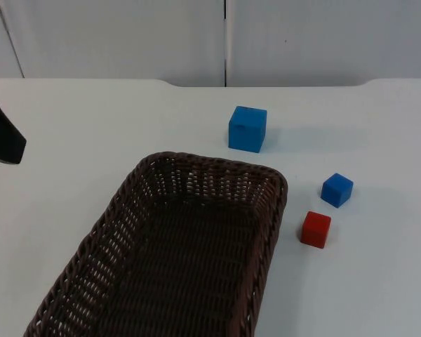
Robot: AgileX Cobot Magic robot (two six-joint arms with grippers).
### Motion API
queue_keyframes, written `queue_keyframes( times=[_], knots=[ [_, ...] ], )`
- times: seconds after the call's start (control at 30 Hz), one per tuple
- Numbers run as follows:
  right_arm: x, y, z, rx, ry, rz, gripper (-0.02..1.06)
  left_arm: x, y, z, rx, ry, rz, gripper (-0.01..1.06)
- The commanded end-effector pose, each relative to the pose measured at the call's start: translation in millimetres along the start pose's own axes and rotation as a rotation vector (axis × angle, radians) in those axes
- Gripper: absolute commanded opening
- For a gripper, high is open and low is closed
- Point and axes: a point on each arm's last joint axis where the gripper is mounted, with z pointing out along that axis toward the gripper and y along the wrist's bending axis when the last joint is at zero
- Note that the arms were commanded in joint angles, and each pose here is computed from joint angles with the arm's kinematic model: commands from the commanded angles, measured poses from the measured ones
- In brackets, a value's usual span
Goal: Pick up the basket with the left hand and place the largest block into the basket with the right hand.
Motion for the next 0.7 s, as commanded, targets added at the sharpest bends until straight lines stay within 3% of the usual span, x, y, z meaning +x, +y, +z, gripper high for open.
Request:
queue_keyframes(
  times=[0.0, 0.47, 0.67],
  knots=[
    [0.1, 0.1, 0.0, 0.006, -0.007, -0.002, 1.05, -4.1, 1.4, 4.2, 0.008, -0.005, -0.005, 1.05],
    [0.1, 0.1, 0.0, 0.006, -0.007, -0.002, 1.05, -9.1, 9.7, 44.9, 0.079, 0.09, -0.033, 1.05],
    [0.1, 0.1, 0.0, 0.006, -0.007, -0.002, 1.05, -17.8, -6.2, 57.0, 0.106, 0.117, 0.047, 1.05]
  ],
)
